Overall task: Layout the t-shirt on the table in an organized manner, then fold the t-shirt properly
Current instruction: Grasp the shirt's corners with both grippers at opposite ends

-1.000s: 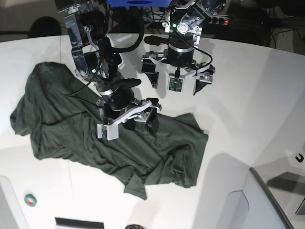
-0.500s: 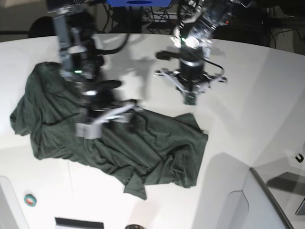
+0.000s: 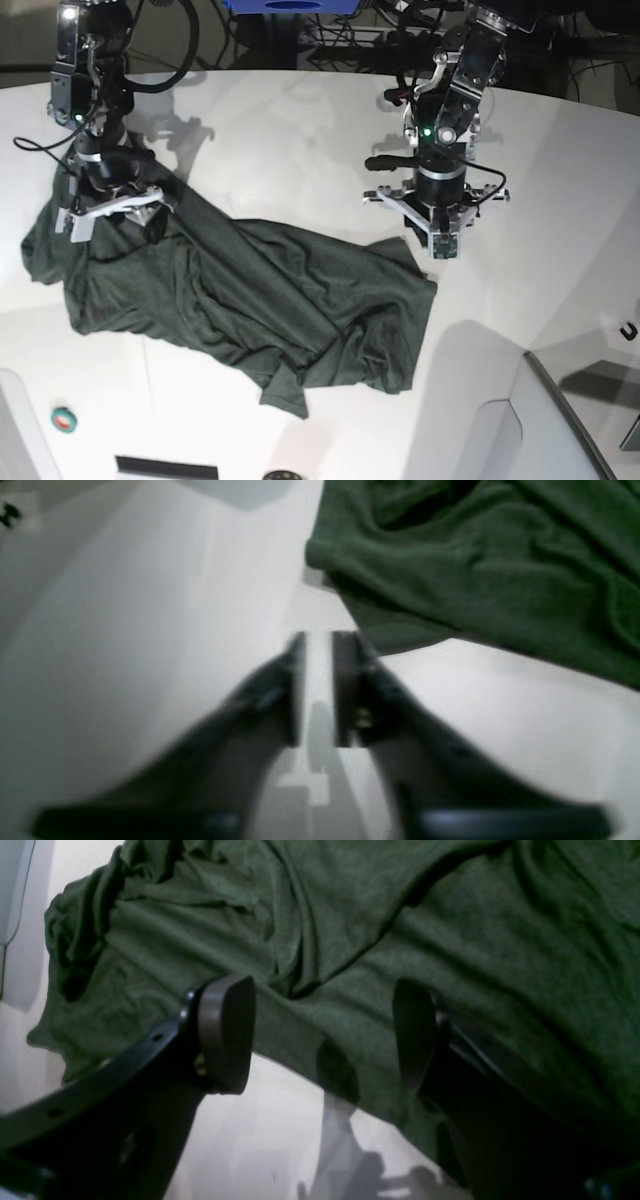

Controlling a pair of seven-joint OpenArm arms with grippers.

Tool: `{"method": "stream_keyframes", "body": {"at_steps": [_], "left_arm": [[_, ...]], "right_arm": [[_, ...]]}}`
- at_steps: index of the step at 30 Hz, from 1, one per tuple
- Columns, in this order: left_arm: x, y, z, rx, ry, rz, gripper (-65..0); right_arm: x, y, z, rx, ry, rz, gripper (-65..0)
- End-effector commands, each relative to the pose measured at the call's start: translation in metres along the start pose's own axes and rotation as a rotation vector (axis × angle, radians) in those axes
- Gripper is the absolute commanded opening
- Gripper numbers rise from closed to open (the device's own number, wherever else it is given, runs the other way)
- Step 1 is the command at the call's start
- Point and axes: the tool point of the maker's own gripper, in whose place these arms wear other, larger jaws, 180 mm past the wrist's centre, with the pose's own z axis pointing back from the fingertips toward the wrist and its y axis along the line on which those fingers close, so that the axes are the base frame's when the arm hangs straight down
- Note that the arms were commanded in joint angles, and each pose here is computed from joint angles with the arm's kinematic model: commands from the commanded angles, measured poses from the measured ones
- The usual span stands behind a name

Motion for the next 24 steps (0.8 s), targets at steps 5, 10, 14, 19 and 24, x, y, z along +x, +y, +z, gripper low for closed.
{"method": "stream_keyframes", "body": {"at_steps": [5,10,14,19,24], "left_arm": [[-0.005,0.029,-0.01,0.035,0.051,0.21,-30.8],[-0.018,0.038,-0.012,-0.012,0.144,0.479,-37.0],[-0.031,0.039,-0.017,-0.078,0.246,0.651,-39.2],[-0.052,0.038,-0.034,-0.075,0.353,0.801,-39.0],[-0.038,0.019,-0.034,-0.188,0.313,0.779,-27.2]], "right_arm": [[0.022,-0.02,0.006,-0.018,-0.05,0.06,-25.2],[0.023,-0.024,0.007,-0.025,-0.047,0.073,-25.2],[0.023,-0.024,0.007,-0.024,-0.047,0.072,-25.2],[0.023,-0.024,0.007,-0.024,-0.048,0.073,-25.2],[0.023,-0.024,0.007,-0.024,-0.048,0.073,-25.2]]}}
